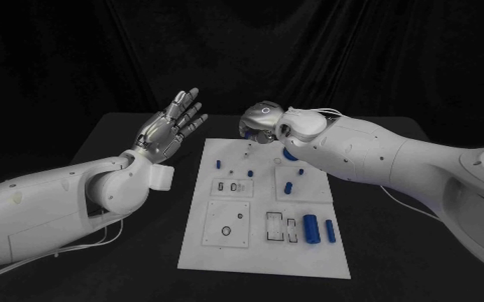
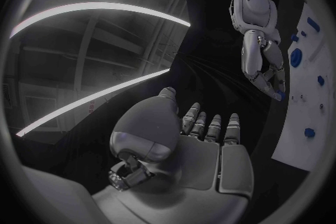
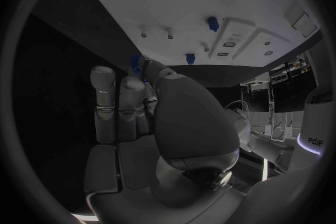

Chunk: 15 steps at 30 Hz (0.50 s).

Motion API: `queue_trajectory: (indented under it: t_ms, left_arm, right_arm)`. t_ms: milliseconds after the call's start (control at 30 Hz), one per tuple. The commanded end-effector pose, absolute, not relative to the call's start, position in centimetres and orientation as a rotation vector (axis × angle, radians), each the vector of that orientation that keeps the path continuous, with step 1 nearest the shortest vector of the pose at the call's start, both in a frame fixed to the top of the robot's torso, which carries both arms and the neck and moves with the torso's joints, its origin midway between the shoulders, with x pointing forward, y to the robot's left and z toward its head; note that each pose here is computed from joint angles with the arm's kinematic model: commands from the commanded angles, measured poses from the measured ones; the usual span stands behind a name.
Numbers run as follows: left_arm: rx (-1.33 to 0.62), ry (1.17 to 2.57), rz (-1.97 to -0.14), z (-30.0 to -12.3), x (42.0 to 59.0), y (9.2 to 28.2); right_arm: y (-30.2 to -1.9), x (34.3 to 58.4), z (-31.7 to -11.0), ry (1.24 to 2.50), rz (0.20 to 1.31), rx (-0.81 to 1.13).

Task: Assemble the parts on the task board

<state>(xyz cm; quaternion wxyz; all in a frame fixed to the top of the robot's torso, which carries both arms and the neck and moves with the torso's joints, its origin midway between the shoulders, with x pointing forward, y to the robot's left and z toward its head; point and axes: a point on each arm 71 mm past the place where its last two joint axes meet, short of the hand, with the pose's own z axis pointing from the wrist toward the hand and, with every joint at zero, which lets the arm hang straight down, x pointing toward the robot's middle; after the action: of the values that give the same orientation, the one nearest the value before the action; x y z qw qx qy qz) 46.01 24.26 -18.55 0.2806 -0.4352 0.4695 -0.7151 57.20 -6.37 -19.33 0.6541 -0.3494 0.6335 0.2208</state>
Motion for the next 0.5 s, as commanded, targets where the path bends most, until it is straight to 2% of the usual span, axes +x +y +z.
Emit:
queue_trajectory:
  t_ms: [33,500]
  left_arm:
    - [-1.1,1.116,-1.963,-17.48,46.01,24.49]
    - [-1.098,1.114,-1.971,-17.37,46.02,24.56]
  right_arm:
    - [-6.5,57.37,-19.5,1.457,0.488,-0.793]
    - [-6.62,57.39,-20.15,1.484,0.477,-0.787]
